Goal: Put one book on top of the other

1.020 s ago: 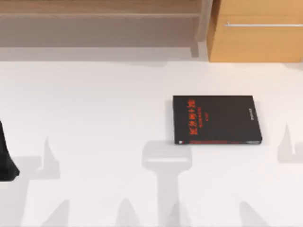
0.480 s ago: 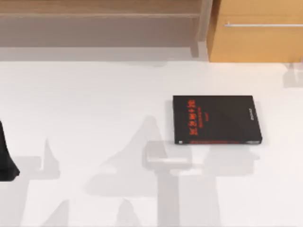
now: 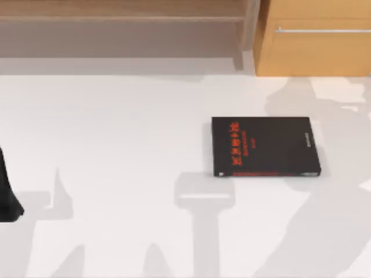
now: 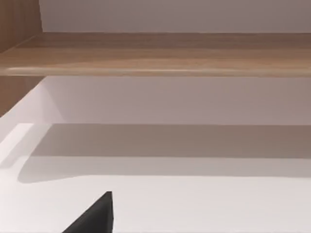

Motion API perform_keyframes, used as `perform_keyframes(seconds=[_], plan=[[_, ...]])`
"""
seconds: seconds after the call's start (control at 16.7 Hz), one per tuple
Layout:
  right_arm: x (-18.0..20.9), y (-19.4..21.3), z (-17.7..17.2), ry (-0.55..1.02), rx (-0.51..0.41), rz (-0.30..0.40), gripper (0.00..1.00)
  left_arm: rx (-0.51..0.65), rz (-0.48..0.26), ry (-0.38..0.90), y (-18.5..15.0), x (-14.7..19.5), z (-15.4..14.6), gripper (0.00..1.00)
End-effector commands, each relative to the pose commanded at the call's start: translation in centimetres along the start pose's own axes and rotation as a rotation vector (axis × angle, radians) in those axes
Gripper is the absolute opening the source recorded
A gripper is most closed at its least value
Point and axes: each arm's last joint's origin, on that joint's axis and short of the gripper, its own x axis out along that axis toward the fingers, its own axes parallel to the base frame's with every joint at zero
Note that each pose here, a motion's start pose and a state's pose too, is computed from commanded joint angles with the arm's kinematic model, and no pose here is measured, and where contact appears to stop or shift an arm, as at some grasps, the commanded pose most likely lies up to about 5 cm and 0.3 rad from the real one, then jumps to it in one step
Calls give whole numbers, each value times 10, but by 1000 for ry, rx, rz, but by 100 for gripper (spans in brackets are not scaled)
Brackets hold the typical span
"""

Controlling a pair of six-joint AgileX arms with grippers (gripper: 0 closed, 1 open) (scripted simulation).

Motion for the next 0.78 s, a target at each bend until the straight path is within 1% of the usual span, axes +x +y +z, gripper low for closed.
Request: perform_keyframes(seconds=[0.24,0.6,0.78], plan=[[22,-29,-17,-21,-10,0,100,0,0,0,0,0,0,100],[24,-29,-19,-21,-10,2,100,0,0,0,0,0,0,100],[24,-36,-12,-25,-12,-1,100,0,0,0,0,0,0,100]])
